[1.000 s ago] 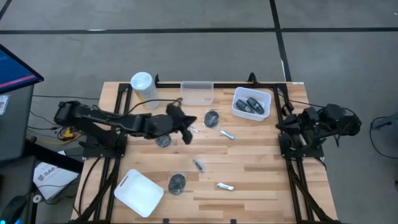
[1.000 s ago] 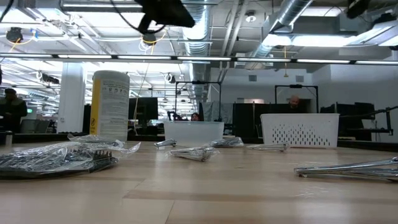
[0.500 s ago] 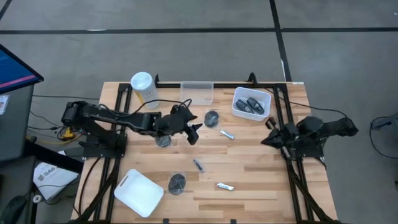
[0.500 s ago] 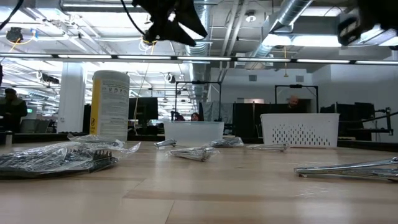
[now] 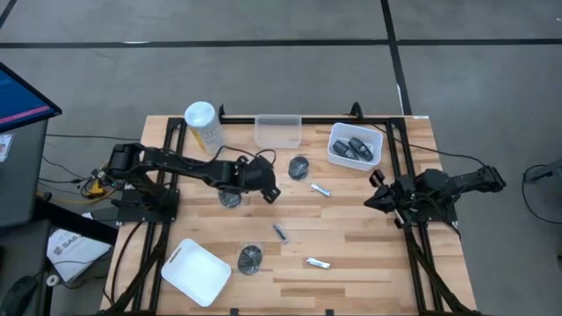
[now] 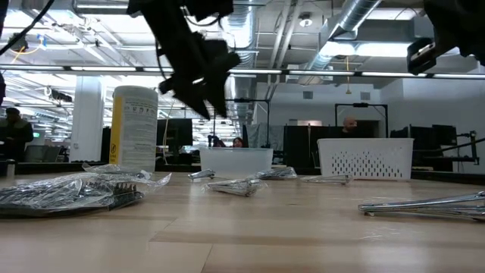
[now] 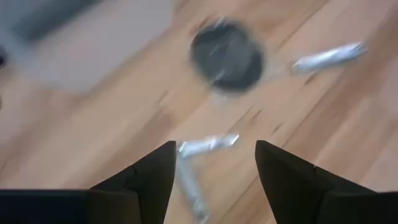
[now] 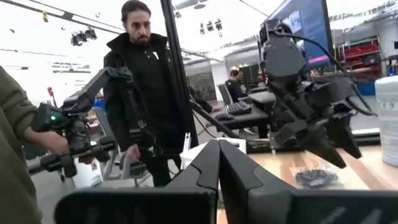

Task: Pick & Place Travel size toiletries
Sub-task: Put the silver nail cutter into the transparent bin

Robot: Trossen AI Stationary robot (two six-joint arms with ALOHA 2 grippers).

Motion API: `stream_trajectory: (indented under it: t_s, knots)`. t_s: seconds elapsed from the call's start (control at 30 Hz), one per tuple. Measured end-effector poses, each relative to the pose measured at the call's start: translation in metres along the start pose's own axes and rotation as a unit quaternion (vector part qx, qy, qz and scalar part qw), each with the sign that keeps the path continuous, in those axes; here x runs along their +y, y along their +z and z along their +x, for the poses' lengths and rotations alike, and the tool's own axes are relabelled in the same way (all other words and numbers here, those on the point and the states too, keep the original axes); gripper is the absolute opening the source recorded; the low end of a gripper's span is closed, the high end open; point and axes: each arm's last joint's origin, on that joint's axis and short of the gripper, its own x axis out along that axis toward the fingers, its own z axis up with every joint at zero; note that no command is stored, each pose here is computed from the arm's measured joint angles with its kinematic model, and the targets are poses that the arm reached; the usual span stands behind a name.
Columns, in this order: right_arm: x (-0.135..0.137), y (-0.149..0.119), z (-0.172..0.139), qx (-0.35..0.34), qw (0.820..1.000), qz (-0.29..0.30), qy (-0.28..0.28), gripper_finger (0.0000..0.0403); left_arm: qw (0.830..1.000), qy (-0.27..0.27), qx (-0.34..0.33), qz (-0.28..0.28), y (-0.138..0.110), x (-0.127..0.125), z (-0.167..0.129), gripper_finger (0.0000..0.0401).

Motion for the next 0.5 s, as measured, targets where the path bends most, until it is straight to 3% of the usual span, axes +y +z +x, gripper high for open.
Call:
stream_trajectory:
  t_s: [0.2,0.5]
  knots:
    - [0.000,0.000,0.000,0.002,1.000,0.015,-0.003,0.0000,0.999,0.012,0.029,-0.039,0.001,0.010,0.006,0.0210]
    - [0.000,0.000,0.000,0.001,1.000,0.014,-0.005,0.0000,0.995,0.037,0.087,-0.036,-0.009,0.014,0.045,0.0214]
